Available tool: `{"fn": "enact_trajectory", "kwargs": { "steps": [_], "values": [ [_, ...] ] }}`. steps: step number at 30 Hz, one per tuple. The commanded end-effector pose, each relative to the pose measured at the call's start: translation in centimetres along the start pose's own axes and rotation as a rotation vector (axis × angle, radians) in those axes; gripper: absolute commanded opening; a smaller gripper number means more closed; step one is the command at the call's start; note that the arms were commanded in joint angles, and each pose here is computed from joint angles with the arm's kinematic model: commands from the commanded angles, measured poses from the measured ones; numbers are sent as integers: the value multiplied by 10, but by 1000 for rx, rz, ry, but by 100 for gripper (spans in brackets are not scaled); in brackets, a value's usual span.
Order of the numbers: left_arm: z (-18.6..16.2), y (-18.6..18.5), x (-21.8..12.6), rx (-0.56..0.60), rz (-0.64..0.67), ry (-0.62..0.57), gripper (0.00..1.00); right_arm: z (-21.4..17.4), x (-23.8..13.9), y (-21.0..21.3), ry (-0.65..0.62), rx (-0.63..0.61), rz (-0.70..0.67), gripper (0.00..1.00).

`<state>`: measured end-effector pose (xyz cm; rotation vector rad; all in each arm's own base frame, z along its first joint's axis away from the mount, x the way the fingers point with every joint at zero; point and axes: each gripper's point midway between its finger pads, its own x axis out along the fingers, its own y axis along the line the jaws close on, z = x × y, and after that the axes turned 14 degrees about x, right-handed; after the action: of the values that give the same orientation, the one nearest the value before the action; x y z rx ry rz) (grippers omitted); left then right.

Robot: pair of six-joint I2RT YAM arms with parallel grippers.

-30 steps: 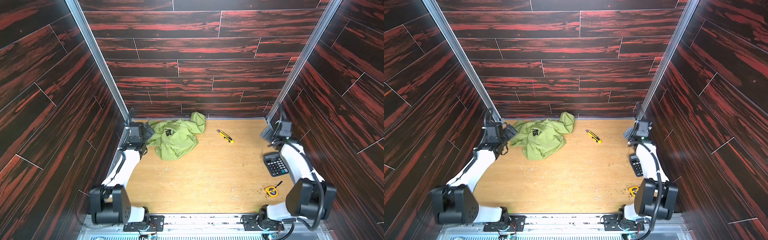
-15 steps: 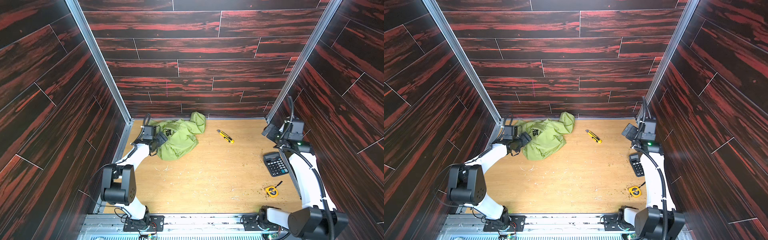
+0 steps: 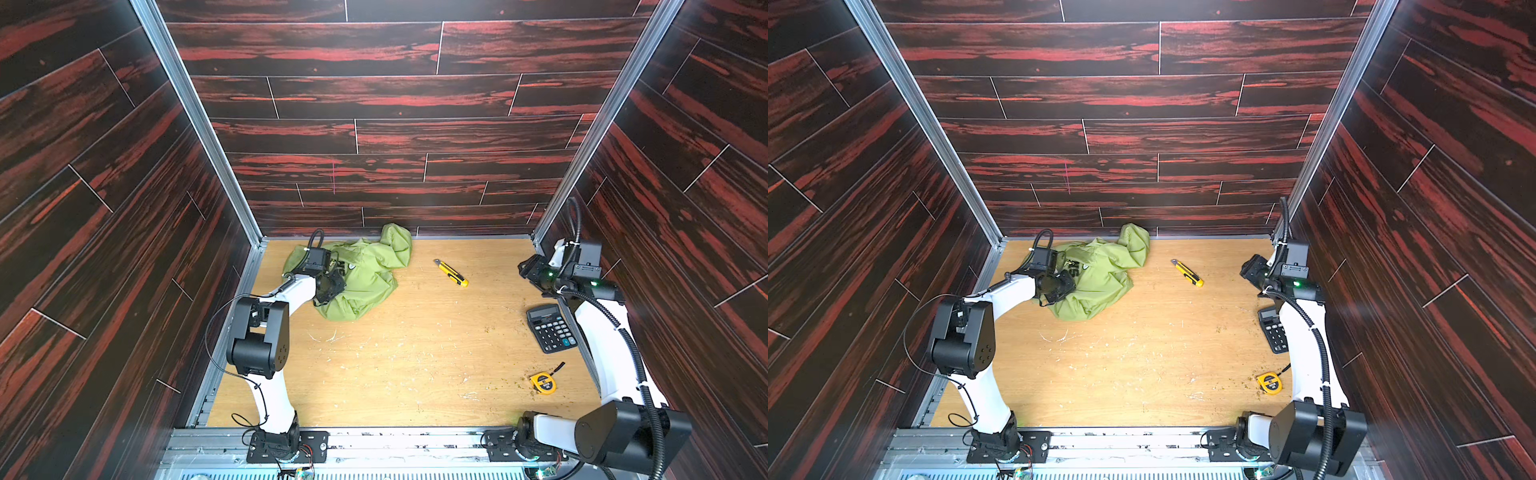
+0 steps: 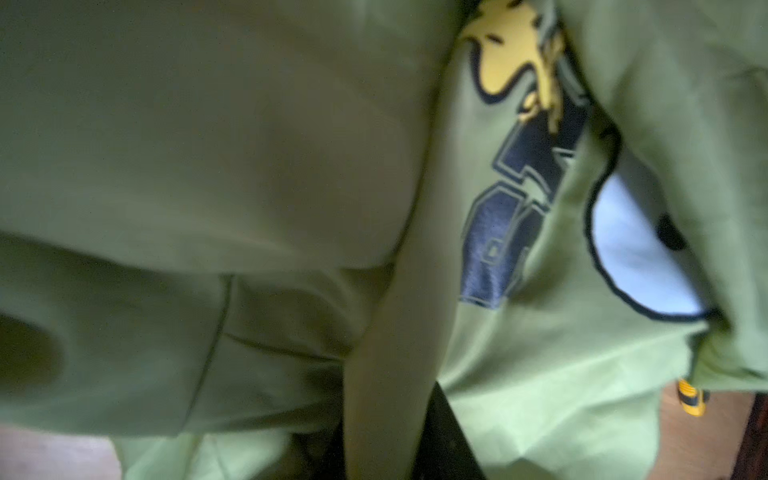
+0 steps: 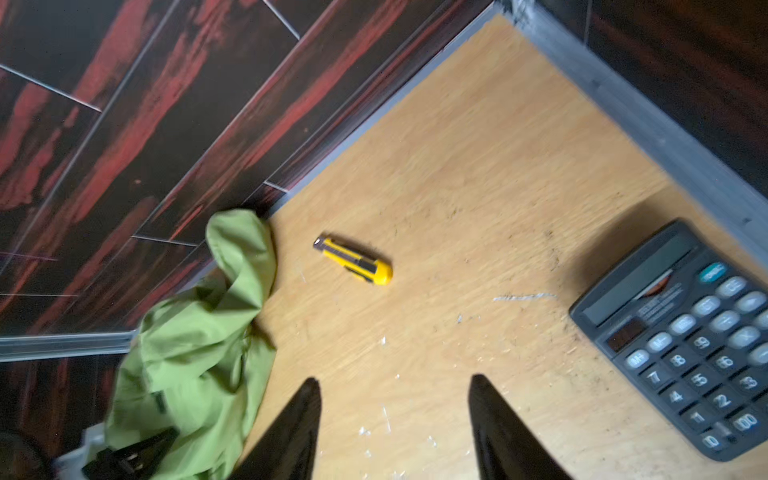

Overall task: Zip up the jacket
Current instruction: 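Reach both grippers to the green jacket and grasp its front edges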

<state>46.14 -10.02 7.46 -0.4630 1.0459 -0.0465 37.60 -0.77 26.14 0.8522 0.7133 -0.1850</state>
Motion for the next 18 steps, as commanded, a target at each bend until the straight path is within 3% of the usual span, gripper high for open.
{"fn": "enact_trajectory", "kwargs": {
  "steps": [1,5,10,15,18],
  "values": [
    [12,-49,-49,87,-95,-53,14,-22,4,6,102,3,30,56],
    [16,-96,-89,163,-188,-94,4,-44,14,11,185,-12,40,63],
    [-4,-173,-133,311,-320,-135,5,-78,28,32,294,-60,73,68],
    [-57,-222,-141,426,-371,-71,45,-122,43,55,397,-144,75,73],
    [-71,-209,-131,404,-325,-45,51,-147,49,60,445,-182,61,77]
  ]
}}
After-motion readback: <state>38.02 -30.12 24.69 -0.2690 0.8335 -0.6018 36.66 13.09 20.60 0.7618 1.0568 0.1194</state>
